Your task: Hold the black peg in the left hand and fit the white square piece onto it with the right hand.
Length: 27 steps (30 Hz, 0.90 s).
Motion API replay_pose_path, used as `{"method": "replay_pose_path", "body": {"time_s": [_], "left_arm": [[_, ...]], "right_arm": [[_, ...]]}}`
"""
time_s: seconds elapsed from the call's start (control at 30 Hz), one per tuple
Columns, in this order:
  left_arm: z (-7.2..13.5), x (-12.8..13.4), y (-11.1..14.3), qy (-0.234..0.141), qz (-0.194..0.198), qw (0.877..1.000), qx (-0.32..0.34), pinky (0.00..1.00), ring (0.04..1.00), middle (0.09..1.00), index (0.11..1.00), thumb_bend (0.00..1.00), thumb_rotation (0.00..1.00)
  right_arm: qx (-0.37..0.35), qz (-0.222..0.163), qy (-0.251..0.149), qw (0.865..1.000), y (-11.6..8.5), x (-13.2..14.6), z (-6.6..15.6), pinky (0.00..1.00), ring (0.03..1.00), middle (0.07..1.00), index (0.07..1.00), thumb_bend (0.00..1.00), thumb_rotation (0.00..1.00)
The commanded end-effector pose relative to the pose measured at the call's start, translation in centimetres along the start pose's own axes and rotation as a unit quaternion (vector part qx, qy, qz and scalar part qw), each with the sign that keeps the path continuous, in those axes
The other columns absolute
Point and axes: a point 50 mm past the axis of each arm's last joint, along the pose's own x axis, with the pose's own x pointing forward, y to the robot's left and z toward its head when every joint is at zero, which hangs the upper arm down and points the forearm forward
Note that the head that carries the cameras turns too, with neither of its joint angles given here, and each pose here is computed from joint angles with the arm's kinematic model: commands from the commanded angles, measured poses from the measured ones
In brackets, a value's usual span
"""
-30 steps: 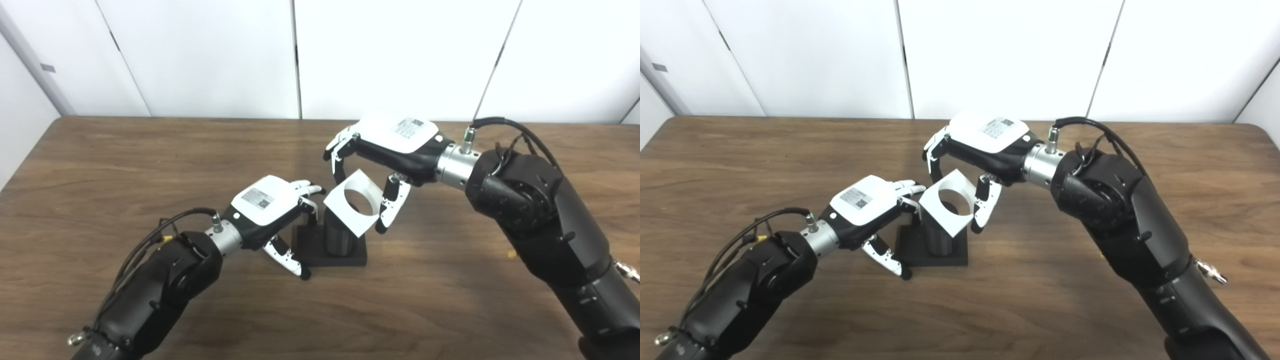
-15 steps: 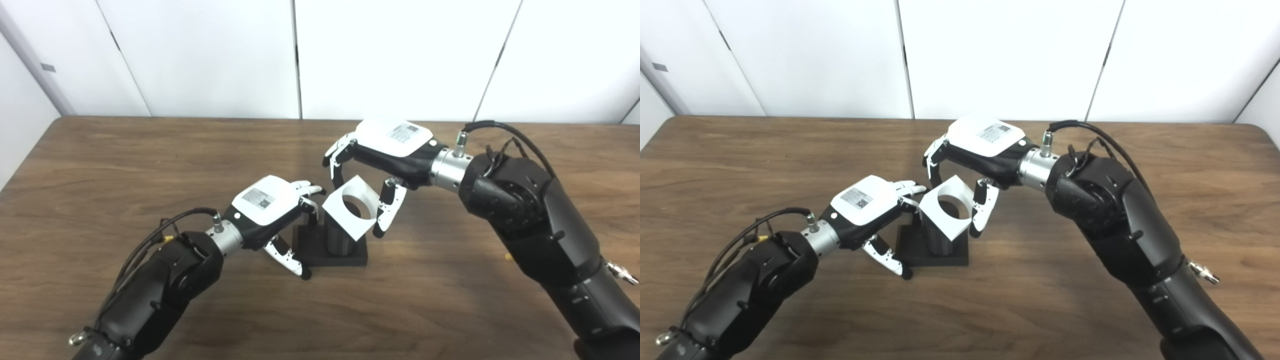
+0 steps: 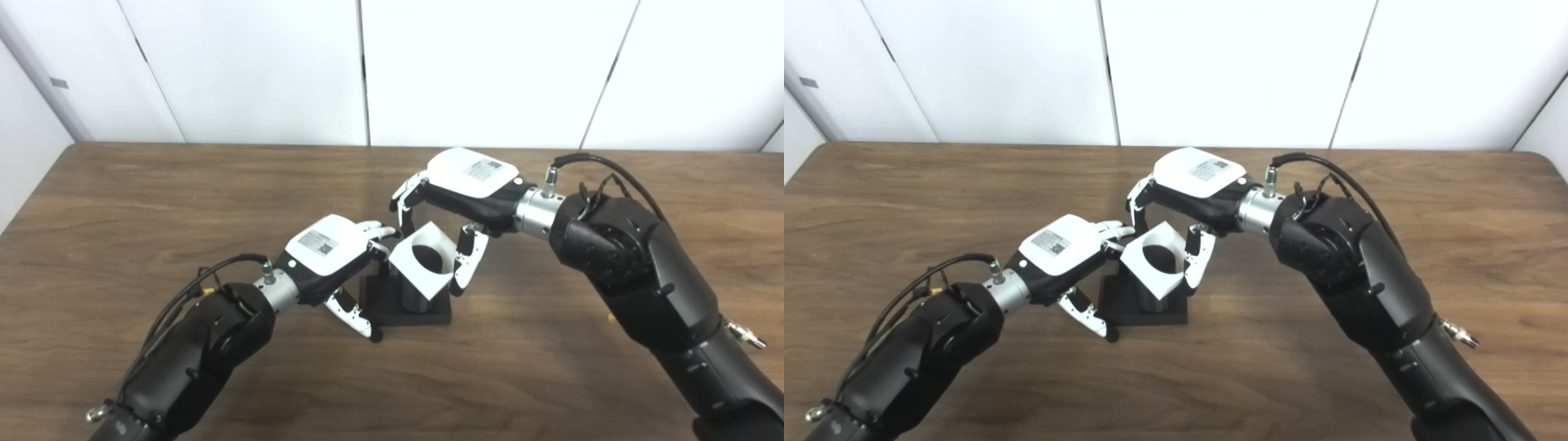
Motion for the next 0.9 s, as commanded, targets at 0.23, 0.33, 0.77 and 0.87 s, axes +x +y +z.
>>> {"method": "replay_pose_path", "body": {"time_s": [0.23, 0.33, 0.77, 0.87], "left_arm": [[0.5, 0.5, -0.2, -0.004, -0.016, 1.0, 0.027, 0.74, 0.9, 0.905, 0.49, 0.52, 0.07], [0.5, 0.5, -0.2, -0.004, -0.015, 0.999, 0.029, 0.74, 0.903, 0.906, 0.49, 0.52, 0.07], [0.6, 0.5, -0.1, -0.005, -0.016, 0.999, 0.031, 0.74, 0.898, 0.902, 0.49, 0.52, 0.08], [0.4, 0.5, 0.0, -0.005, -0.019, 0.999, 0.03, 0.74, 0.902, 0.904, 0.49, 0.52, 0.08]], "right_arm": [[-0.015, -0.029, -0.033, 0.999, -1.7, 1.3, 1.4, 0.79, 0.807, 0.761, 0.479, 0.52, 0.14], [-0.015, -0.027, -0.04, 0.999, -1.7, 1.6, 1.7, 0.79, 0.807, 0.759, 0.479, 0.52, 0.14], [-0.017, 0.046, -0.002, 0.999, -1.3, 1.6, 1.7, 0.83, 0.856, 0.837, 0.784, 0.94, 0.41], [-0.018, 0.051, 0.005, 0.999, -1.4, 1.5, 1.7, 0.83, 0.868, 0.855, 0.847, 0.99, 0.42]]}}
